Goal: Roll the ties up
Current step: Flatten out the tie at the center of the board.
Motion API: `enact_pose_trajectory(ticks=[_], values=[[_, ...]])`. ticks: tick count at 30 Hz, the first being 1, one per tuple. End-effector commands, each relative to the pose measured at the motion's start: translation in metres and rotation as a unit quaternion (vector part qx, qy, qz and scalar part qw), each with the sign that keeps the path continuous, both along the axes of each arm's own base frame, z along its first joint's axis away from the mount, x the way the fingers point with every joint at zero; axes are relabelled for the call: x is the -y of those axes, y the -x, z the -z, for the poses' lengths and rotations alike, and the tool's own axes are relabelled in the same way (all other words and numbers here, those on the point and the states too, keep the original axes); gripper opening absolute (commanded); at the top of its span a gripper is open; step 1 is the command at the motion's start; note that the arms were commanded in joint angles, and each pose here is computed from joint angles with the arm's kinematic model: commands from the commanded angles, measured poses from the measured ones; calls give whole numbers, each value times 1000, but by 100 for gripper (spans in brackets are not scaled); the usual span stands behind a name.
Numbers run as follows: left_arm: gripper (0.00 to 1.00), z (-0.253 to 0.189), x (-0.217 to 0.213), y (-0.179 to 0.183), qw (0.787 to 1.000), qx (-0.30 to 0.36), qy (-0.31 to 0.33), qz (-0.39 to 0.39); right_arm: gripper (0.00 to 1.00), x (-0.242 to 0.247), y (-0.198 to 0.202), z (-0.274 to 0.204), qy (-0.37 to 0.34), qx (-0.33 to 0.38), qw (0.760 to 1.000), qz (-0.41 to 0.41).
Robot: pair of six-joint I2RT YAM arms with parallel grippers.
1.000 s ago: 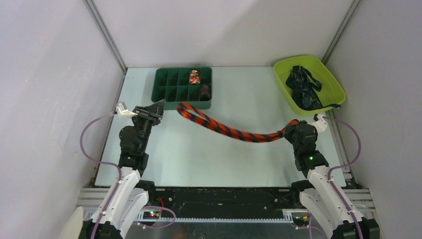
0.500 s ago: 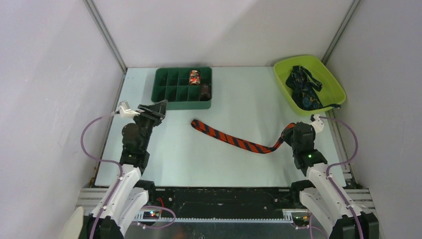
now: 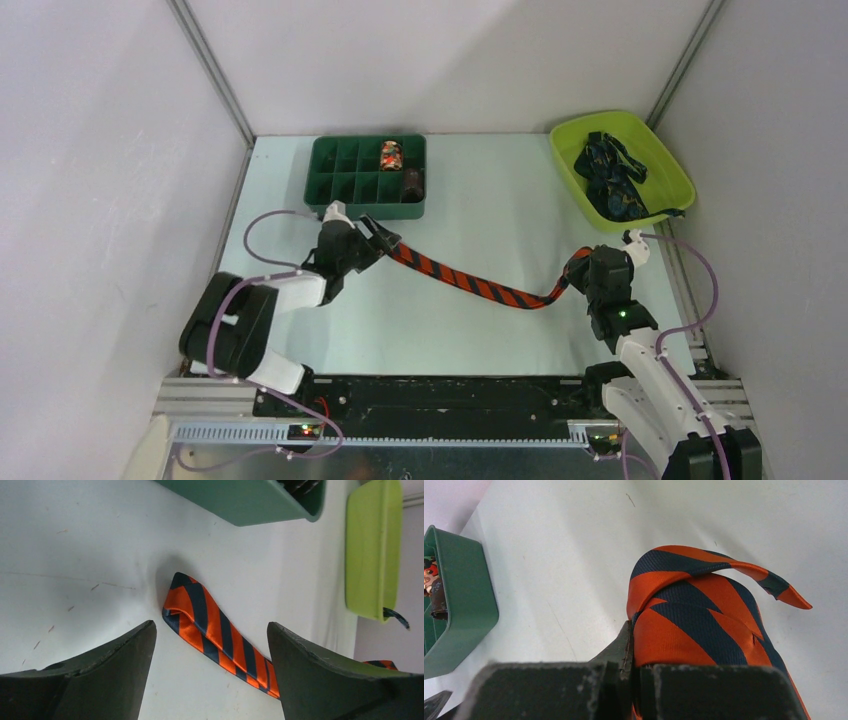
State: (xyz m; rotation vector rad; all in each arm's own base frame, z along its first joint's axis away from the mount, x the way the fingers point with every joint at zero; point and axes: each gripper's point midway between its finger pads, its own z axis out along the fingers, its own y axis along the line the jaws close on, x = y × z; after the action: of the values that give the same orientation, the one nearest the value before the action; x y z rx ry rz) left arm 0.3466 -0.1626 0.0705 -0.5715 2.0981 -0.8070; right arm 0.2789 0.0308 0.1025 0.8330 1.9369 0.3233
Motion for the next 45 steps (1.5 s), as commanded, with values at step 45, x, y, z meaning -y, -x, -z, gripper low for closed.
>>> enact_pose_trajectory(ticks=[45], values=[[61, 76, 19, -1, 980, -111, -132, 101, 0, -6, -10, -21, -18, 33, 999, -7]])
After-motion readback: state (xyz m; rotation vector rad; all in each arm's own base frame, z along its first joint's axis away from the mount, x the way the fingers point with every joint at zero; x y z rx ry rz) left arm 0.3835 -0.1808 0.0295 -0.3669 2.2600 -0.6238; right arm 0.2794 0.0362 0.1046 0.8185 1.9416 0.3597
